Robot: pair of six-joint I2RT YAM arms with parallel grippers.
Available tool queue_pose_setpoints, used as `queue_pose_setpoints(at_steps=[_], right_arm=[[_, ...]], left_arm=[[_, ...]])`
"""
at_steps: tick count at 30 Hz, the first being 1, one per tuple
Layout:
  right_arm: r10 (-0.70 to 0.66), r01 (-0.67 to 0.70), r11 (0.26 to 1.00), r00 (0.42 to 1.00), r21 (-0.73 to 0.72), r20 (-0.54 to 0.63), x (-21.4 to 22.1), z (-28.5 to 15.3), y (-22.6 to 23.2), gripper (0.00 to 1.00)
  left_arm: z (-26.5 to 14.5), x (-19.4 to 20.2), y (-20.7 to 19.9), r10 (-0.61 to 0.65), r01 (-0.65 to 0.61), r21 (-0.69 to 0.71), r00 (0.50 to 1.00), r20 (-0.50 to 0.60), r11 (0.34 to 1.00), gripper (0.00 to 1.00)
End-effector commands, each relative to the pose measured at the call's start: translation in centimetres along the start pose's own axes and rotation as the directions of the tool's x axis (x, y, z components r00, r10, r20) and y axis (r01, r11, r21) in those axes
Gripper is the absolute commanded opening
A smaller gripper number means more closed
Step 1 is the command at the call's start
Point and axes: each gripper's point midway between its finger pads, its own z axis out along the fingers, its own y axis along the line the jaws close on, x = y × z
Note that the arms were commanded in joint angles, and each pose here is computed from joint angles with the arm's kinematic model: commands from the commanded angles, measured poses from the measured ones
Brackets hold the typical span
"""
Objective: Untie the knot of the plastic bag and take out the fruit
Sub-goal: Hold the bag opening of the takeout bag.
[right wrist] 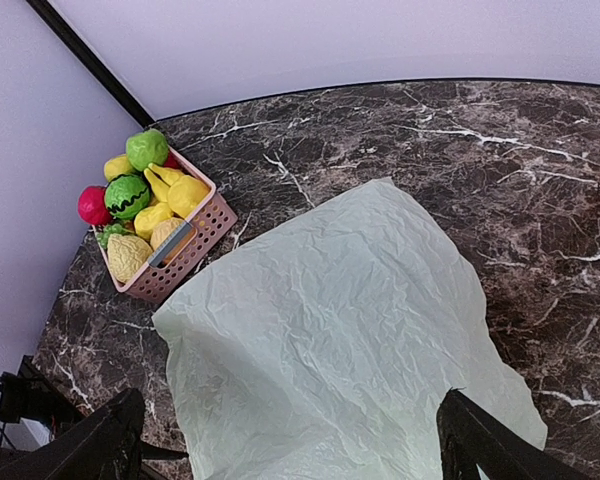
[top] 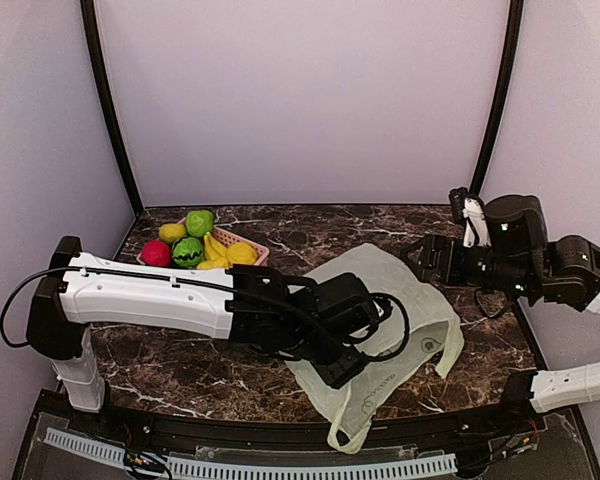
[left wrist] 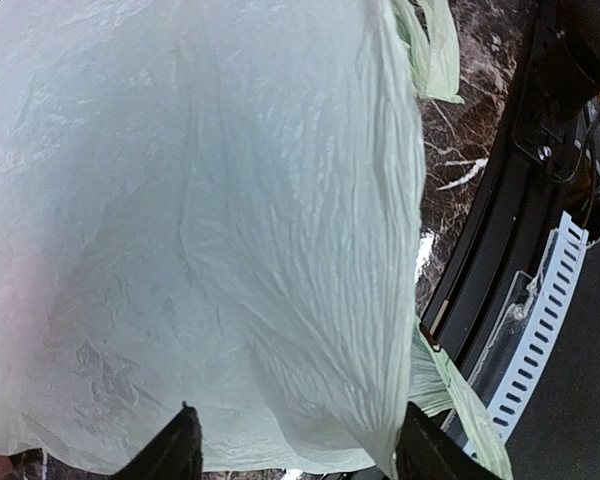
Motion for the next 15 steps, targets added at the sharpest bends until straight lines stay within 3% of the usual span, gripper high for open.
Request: queue_pose_setpoints(at_steps=[1,11,15], right_arm=[[0.028,-0.028,1.0,0.999,0.009,0.026,-0.1,-0.2,-0.5,0.99],[0.029,-0.029,1.0,0.999,0.008,0.024,0.1,-0.2,-0.7,0.99],[0.029,-0.029,1.0,0.999,0.0,0.035,-0.2,-0.6,-0.6,0.99]], left_arm=[[-0.8,0.1,0.4,0.035,-0.036,-0.033,0.999,-0.023,0.999,0.56],[-0.9,-0.3,-0.6,0.023,-0.023,0.009,1.0,-0.008,1.0,0.13],[-1.2,-0.6,-0.8,0.01,-0.01,0.021,1.0,0.003,1.0,0.02]])
